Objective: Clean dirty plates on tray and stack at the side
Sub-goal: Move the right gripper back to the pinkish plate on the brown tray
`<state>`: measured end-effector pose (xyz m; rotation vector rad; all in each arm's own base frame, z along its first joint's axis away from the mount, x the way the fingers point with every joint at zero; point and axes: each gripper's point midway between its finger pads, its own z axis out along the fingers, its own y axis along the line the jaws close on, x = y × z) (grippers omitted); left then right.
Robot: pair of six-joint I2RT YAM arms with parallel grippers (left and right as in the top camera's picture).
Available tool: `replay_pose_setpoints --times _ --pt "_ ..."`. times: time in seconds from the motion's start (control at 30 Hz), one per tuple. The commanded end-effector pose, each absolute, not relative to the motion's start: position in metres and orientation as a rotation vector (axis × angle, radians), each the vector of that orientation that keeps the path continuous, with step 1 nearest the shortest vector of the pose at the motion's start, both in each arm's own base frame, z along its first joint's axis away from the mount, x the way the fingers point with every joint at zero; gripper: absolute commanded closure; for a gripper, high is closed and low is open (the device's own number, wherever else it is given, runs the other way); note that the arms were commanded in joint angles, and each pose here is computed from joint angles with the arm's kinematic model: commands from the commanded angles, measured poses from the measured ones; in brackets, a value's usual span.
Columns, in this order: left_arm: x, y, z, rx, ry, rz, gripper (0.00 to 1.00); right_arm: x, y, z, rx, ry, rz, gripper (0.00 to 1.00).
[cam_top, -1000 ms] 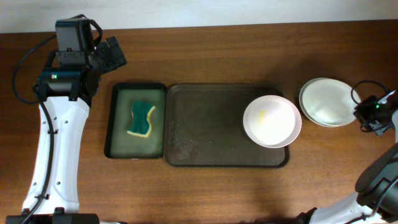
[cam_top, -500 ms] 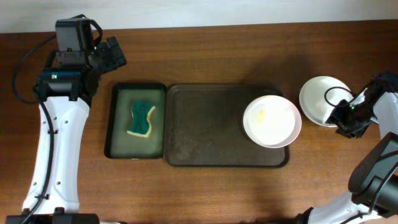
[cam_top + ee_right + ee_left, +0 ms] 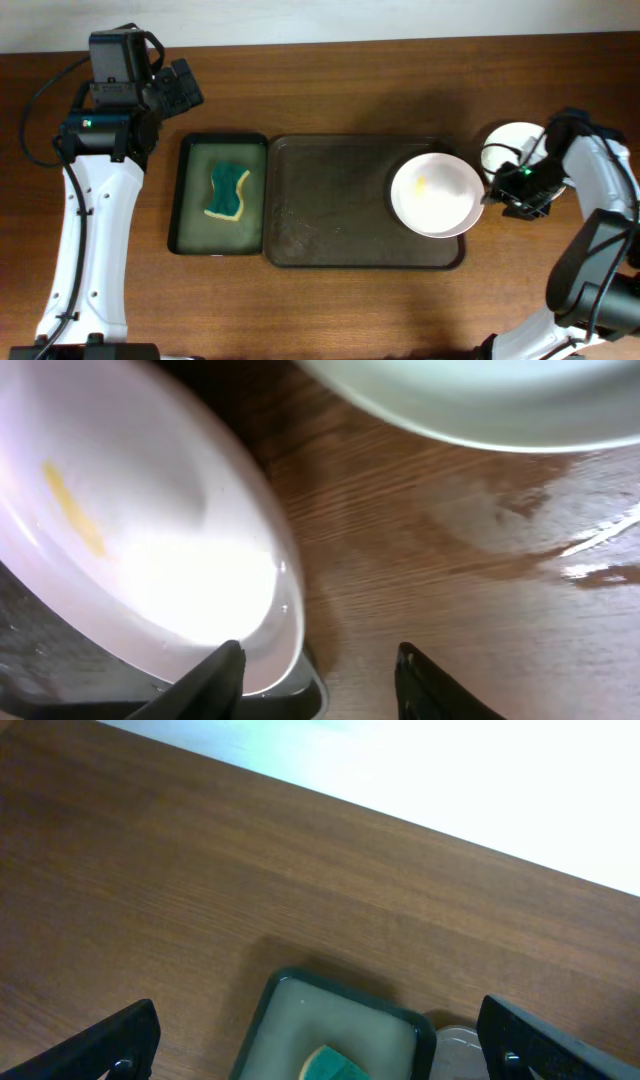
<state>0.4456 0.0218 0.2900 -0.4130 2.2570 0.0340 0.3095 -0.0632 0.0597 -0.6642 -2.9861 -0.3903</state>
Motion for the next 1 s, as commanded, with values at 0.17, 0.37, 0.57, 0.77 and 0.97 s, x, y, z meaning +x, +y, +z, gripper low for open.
replay_pose_setpoints --times 0.17,0.37,0.57,0.77,0.97 --pt "0.445 0.023 0.306 -0.418 2.217 0.033 0.00 0.308 -0.066 0.055 -0.615 -3.008 -0.176 0.47" --pt "0.445 0.023 0.306 -0.418 2.217 0.033 0.01 0.309 -0.062 0.044 -0.619 -3.022 -0.206 0.52" --pt "0.445 0.023 0.306 -0.418 2.217 0.033 0.01 0.313 -0.057 0.034 -0.632 -3.040 -0.259 0.70" --pt "0.445 0.023 0.306 -0.418 2.217 0.033 0.01 0.317 -0.042 0.036 -0.603 -3.042 -0.341 0.83" --pt "0.445 0.023 0.306 -0.418 2.217 0.033 0.01 0.319 -0.016 0.036 -0.470 -3.058 -0.325 0.96"
